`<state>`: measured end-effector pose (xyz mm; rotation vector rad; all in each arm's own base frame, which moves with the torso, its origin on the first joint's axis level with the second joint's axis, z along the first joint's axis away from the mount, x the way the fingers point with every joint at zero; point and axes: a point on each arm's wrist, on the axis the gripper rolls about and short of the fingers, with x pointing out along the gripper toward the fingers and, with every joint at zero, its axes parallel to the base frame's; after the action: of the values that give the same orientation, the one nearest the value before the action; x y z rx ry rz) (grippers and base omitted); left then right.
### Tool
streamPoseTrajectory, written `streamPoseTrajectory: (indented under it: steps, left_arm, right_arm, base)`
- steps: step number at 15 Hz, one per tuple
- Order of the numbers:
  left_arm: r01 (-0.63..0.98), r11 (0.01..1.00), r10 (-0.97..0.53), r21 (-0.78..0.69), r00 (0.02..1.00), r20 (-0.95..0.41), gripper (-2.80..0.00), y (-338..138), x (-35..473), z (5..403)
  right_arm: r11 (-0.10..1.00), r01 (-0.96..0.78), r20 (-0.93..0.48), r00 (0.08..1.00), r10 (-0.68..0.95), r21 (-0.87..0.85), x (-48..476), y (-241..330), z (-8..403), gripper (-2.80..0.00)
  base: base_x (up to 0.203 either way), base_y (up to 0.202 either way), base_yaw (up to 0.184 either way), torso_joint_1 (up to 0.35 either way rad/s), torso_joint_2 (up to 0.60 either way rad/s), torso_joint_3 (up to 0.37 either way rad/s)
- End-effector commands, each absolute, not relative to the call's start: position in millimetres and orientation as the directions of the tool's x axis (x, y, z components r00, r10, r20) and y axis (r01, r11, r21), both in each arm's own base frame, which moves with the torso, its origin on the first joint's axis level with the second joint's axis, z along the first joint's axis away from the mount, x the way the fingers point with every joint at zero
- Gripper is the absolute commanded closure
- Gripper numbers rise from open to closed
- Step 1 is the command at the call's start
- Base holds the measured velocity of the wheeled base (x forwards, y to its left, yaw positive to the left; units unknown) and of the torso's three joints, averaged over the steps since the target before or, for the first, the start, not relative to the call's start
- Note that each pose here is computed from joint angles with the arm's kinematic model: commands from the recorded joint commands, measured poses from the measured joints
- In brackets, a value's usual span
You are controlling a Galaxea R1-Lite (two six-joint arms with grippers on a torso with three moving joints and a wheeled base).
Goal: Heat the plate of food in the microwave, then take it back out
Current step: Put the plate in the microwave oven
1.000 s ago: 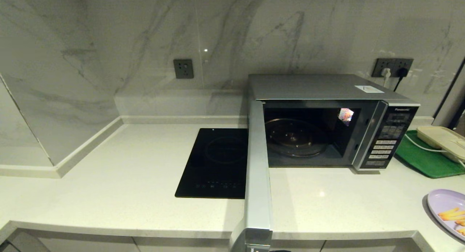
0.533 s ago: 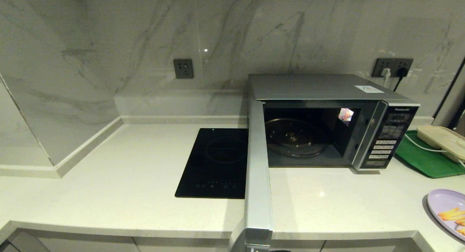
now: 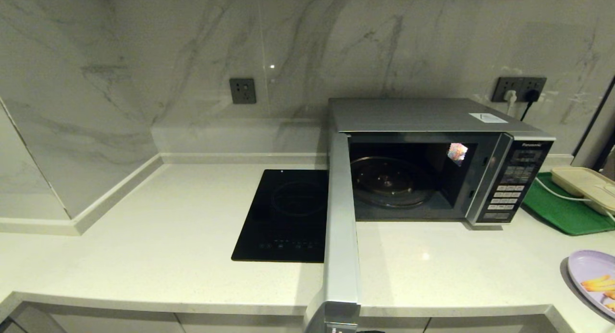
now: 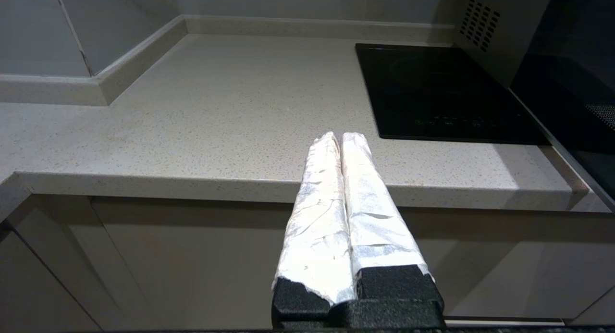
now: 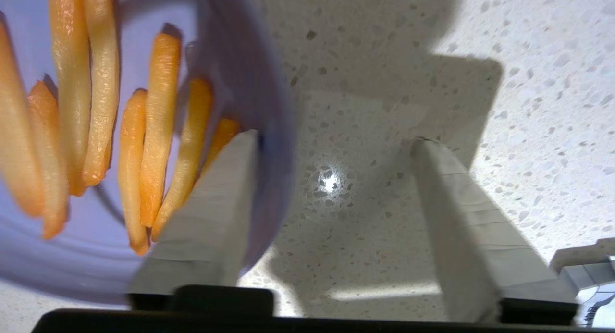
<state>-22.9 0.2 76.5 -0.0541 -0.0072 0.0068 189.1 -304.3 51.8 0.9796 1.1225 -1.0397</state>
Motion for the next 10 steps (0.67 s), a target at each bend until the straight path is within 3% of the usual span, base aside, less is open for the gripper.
streamPoseTrajectory:
  steps: [1, 10]
  left_arm:
    - [-0.007, 0.999, 0.008, -0.054, 1.0, 0.008, 0.0, 0.2, -22.9, 76.5]
    - [-0.007, 0.998, 0.008, -0.055, 1.0, 0.008, 0.0, 0.2, -22.9, 76.5]
  right_arm:
    - [0.228, 0.97, -0.985, 0.112, -0.132, 0.08, 188.9, -304.4, 49.1, 0.0]
    - [0.227, 0.971, -0.985, 0.112, -0.132, 0.08, 188.9, -304.4, 49.1, 0.0]
  base:
    - [0.0, 0.0, 0.0, 0.0, 0.0, 0.0]
    - [0.0, 0.0, 0.0, 0.0, 0.0, 0.0]
